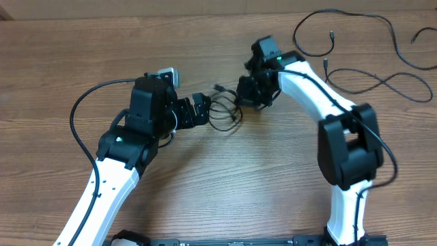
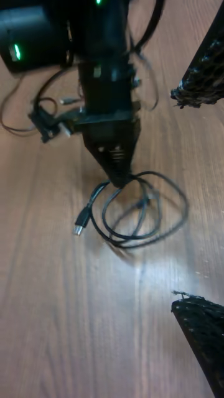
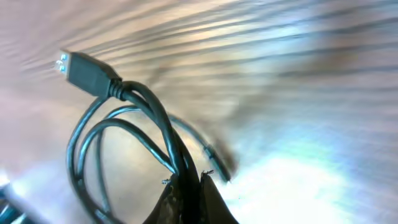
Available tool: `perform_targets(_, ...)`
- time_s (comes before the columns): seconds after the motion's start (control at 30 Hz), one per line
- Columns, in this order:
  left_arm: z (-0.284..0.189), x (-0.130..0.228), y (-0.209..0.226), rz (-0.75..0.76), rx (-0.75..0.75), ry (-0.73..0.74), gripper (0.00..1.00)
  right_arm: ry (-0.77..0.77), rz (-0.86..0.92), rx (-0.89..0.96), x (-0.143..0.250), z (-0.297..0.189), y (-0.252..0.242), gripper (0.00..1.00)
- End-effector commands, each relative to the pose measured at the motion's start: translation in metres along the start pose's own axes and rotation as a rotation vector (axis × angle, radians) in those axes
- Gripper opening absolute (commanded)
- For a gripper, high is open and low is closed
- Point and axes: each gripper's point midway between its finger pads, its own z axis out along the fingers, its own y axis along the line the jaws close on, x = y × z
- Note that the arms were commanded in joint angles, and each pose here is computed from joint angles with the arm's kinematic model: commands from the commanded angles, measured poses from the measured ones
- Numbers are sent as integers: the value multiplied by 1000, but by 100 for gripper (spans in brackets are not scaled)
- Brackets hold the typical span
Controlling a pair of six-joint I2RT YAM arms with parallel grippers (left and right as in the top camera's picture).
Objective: Untangle cables
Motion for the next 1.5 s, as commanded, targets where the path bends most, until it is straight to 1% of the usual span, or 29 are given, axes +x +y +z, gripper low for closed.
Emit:
perform_targets(0.0,-3,-11,-6,3,21,-31,100,-119,-187,-209,1,-85,76,4)
perform_targets(0.17,-4,-9,-22,3,108,-9,100,-192,-245,-244,13,-127,99,4)
perform_targets(0.33,-4,-7,-22,-54,112,2,100,-238,-286,-273,20,-150,113,4)
perform_targets(0.47,-4,-6,-25,-56,127,12,96,-224,-320,-358,27,-159,129,4)
perform_targets(0.53,-4,-6,-25,-57,127,12,93,-208,-334,-400,31,-161,136,4)
perform_targets(0.67,-4,-6,-24,-56,123,10,90,-189,-342,-434,35,-163,141,4)
perform_targets(0.77,-3,-9,-20,-57,99,-5,81,-187,-343,-437,36,-163,141,4)
perform_targets(0.9,-3,-12,-12,-60,55,-26,59,-187,-343,-438,36,-163,141,4)
perform_targets(1.0,-2,-12,-6,-63,20,-34,53,-187,-343,-438,36,-163,141,4)
perform_targets(1.03,-2,-12,-4,-64,9,-37,48,-187,-343,-438,36,-163,141,4)
perform_targets(1.1,-2,-13,1,-66,-17,-42,41,-187,-342,-438,36,-163,141,4)
perform_targets(1.2,-2,-12,4,-67,-31,-43,35,-179,-341,-448,37,-163,143,4)
perform_targets(1.27,-2,-12,4,-67,-30,-44,35,-167,-346,-470,40,-165,146,4)
perform_targets(1.3,-2,-13,4,-66,-29,-46,37,-161,-348,-481,41,-165,147,4)
perform_targets(1.33,-2,-13,3,-66,-28,-48,45,-155,-350,-490,43,-166,148,4)
perform_targets(1.37,-2,-14,3,-65,-26,-50,50,-149,-352,-500,44,-166,150,4)
perform_targets(1.4,-2,-15,3,-65,-25,-52,51,-145,-353,-506,45,-167,150,4)
perform_targets(1.47,-2,-15,2,-64,-23,-54,48,-143,-353,-508,45,-167,151,4)
